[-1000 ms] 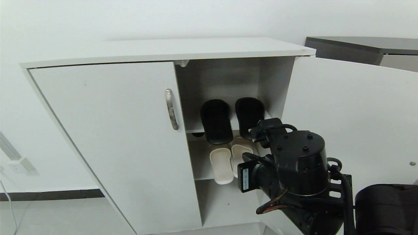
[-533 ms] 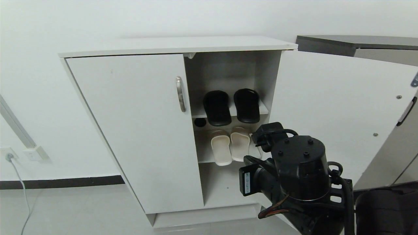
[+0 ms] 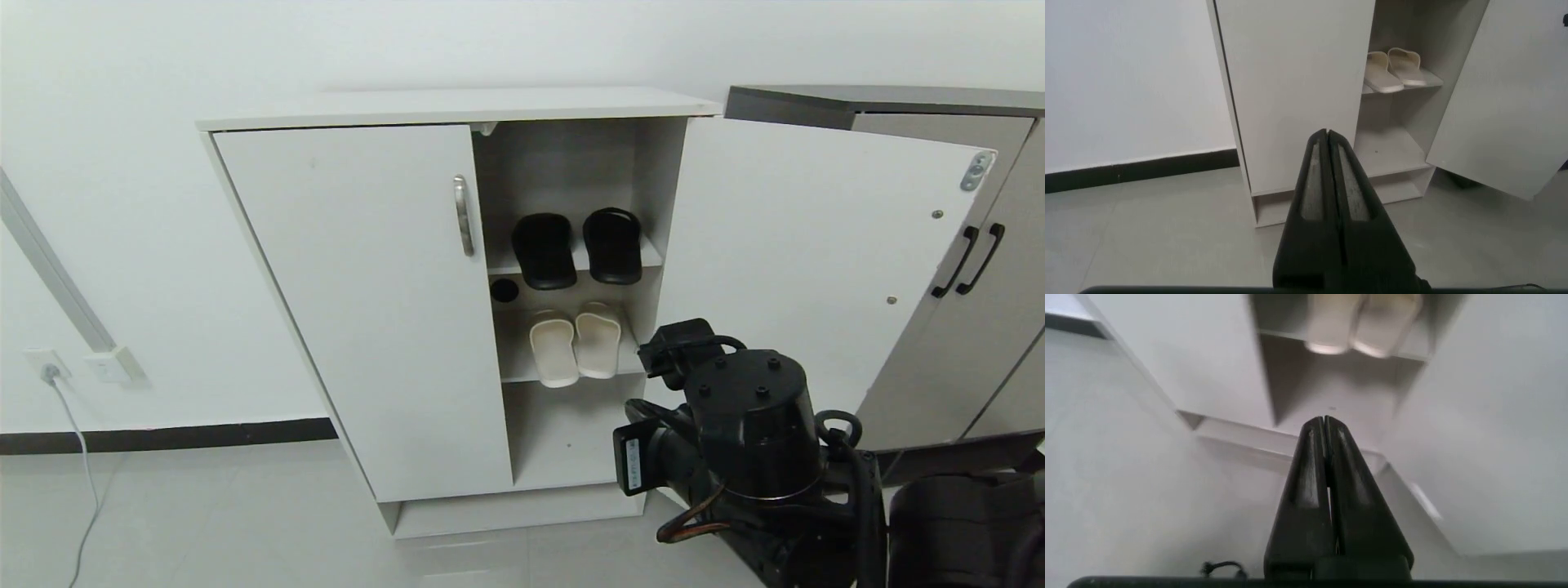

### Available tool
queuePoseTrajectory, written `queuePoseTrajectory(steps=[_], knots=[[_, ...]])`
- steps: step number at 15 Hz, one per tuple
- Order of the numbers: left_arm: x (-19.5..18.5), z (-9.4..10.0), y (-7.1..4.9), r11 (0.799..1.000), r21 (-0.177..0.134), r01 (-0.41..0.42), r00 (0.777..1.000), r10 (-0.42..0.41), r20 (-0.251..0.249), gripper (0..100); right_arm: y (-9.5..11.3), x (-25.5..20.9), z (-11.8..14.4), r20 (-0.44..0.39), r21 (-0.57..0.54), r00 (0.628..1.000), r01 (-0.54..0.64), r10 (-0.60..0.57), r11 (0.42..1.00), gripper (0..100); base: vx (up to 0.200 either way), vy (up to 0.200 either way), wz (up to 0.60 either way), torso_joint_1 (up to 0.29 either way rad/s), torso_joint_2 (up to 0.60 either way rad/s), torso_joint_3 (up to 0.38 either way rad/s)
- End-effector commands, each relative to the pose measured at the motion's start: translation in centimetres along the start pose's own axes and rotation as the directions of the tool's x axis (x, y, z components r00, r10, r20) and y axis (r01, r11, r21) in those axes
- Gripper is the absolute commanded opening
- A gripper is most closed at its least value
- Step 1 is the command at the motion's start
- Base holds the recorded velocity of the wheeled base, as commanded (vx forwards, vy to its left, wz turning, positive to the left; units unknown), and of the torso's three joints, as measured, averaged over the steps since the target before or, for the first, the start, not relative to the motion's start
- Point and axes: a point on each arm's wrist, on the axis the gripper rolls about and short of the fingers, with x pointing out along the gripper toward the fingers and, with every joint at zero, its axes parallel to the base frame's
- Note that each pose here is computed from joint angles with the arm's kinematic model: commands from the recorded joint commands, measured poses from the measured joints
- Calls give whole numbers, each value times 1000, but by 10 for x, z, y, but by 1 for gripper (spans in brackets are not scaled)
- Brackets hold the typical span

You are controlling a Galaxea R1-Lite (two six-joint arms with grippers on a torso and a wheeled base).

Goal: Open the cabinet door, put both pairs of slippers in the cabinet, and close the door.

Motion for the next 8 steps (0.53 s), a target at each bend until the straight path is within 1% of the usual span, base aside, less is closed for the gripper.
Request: queuePoseTrajectory(steps=[1,8], knots=[[0,0,0,1000,1,0,1000,0,-1,0,1,1,-2,-5,-5,1000,-2,2,1000,0,0,0,0,0,0,0],[0,0,0,1000,0,0,1000,0,-1,0,0,0,-5,-14,-11,1000,-1,1,1000,0,0,0,0,0,0,0]])
